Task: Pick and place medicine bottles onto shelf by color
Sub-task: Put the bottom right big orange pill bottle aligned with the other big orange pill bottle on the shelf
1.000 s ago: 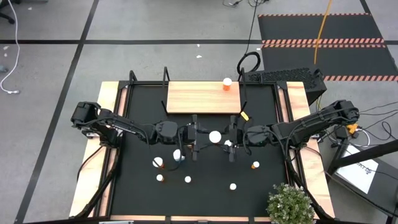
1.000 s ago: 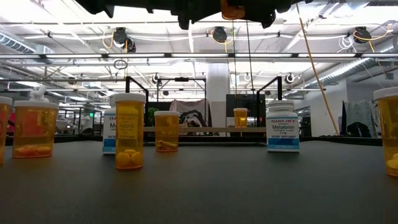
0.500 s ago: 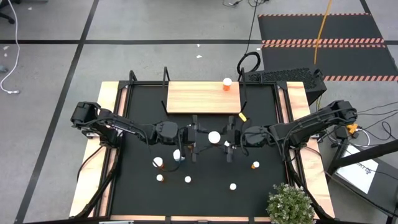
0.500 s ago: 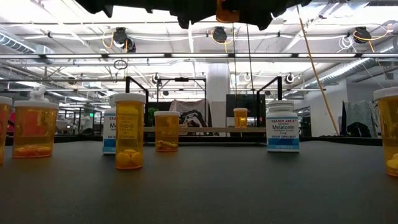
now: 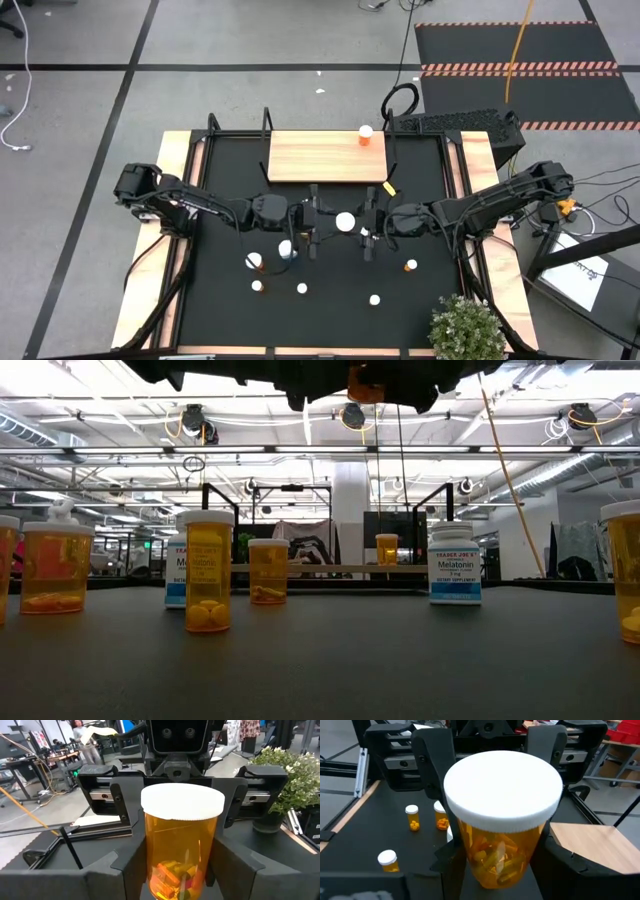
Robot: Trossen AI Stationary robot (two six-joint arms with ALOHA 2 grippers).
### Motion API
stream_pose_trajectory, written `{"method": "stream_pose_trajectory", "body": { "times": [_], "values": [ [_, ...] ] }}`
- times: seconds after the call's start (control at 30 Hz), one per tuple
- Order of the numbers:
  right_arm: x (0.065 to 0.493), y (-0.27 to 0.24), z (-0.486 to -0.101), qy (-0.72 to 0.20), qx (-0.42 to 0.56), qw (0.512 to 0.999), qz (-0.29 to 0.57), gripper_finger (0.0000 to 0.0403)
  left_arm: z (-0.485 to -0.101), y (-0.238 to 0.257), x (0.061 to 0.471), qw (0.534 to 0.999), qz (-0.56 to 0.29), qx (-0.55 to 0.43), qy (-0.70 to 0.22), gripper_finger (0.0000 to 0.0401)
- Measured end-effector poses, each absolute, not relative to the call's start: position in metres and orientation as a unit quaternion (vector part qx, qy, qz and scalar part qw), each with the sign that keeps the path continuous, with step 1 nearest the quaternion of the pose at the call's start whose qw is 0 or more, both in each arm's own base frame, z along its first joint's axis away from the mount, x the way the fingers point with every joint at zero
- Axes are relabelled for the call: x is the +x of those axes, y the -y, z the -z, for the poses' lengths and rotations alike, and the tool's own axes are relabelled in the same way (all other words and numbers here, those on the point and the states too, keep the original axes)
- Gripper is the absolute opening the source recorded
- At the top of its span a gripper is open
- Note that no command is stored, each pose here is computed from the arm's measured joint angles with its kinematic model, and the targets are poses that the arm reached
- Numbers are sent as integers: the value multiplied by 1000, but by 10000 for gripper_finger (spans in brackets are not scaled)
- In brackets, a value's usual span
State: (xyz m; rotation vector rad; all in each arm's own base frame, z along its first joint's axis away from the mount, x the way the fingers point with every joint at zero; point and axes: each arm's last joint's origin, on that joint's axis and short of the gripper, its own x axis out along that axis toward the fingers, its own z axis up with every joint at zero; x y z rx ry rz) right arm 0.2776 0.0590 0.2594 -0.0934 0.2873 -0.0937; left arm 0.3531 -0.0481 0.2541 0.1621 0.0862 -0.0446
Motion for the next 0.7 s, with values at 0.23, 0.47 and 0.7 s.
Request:
{"method": "stream_pose_trajectory", "body": {
  "times": [0.23, 0.47, 0.7],
  "values": [
    [264, -57, -262, -176, -11, 983, 56, 250, -250, 46, 353, 995, 20, 82, -60, 191],
    [239, -52, -266, -251, 60, 963, 83, 286, -243, 42, 353, 992, 16, 88, -93, 194],
    [245, -57, -303, -343, 57, 931, 111, 288, -237, 29, 353, 988, -2, 84, -130, 195]
  ]
}}
